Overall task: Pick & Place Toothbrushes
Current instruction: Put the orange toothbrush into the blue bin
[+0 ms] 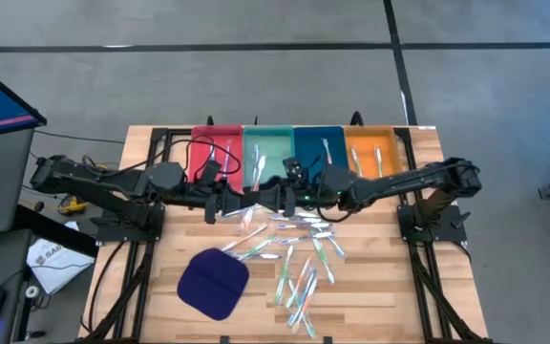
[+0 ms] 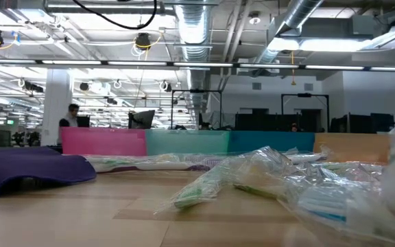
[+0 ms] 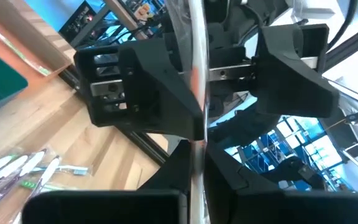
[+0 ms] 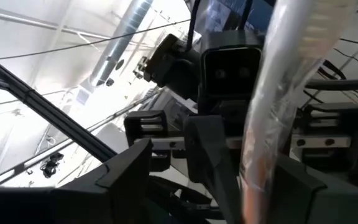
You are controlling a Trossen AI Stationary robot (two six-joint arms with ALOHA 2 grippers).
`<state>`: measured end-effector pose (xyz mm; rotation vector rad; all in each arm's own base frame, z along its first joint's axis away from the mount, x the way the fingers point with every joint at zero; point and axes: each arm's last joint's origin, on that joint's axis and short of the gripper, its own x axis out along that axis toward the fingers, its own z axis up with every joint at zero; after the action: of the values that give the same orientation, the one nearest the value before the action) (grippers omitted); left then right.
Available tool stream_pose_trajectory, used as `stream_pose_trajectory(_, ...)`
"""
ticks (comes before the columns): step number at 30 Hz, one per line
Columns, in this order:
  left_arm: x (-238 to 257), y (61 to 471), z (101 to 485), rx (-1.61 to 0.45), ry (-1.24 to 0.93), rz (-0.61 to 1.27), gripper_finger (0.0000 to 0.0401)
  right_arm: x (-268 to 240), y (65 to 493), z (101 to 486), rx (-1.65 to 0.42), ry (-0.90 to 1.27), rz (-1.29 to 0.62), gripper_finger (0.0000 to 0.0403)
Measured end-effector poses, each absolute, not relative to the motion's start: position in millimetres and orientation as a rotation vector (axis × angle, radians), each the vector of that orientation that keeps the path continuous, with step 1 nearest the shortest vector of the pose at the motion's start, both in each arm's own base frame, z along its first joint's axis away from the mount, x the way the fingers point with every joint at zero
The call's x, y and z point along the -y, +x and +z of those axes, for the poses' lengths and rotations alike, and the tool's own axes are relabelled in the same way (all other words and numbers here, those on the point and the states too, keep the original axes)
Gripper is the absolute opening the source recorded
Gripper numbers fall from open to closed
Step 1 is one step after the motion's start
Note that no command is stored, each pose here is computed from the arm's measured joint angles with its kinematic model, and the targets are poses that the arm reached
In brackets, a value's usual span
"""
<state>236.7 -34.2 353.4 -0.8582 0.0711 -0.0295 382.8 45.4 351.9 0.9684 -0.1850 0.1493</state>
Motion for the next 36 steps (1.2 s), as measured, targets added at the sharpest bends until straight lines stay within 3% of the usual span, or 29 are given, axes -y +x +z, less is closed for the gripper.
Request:
stream_pose_trajectory(4, 35.5, 236.5, 354.5, -0.052, -0.859, -0.015, 0.001, -44.3, 377.4, 357.0, 0.171, 0.959, 0.134, 0.0245)
stream_pose_trajectory(8, 34.8, 236.5, 357.7, -0.013, -0.863, -0.011, 0.001, -44.1, 375.7, 358.4, 0.171, 0.951, 0.124, 0.0214)
stream_pose_trajectory(20, 34.2, 236.2, 360.3, 0.005, -0.866, -0.024, 0.001, -43.2, 376.9, 356.1, 0.171, 0.913, 0.095, 0.0021)
stream_pose_trajectory(25, 34.5, 236.2, 361.6, 0.013, -0.868, -0.041, 0.0017, -42.6, 376.9, 356.5, 0.178, 0.923, 0.091, 0.002)
stream_pose_trajectory(31, 35.7, 236.3, 361.8, 0.0, -0.849, -0.082, 0.0075, -41.3, 376.9, 357.3, 0.183, 0.924, 0.095, 0.0014)
stream_pose_trajectory(36, 35.9, 236.4, 360.9, -0.005, -0.85, -0.081, 0.0163, -39.9, 376.5, 356.5, 0.171, 0.944, 0.07, 0.0014)
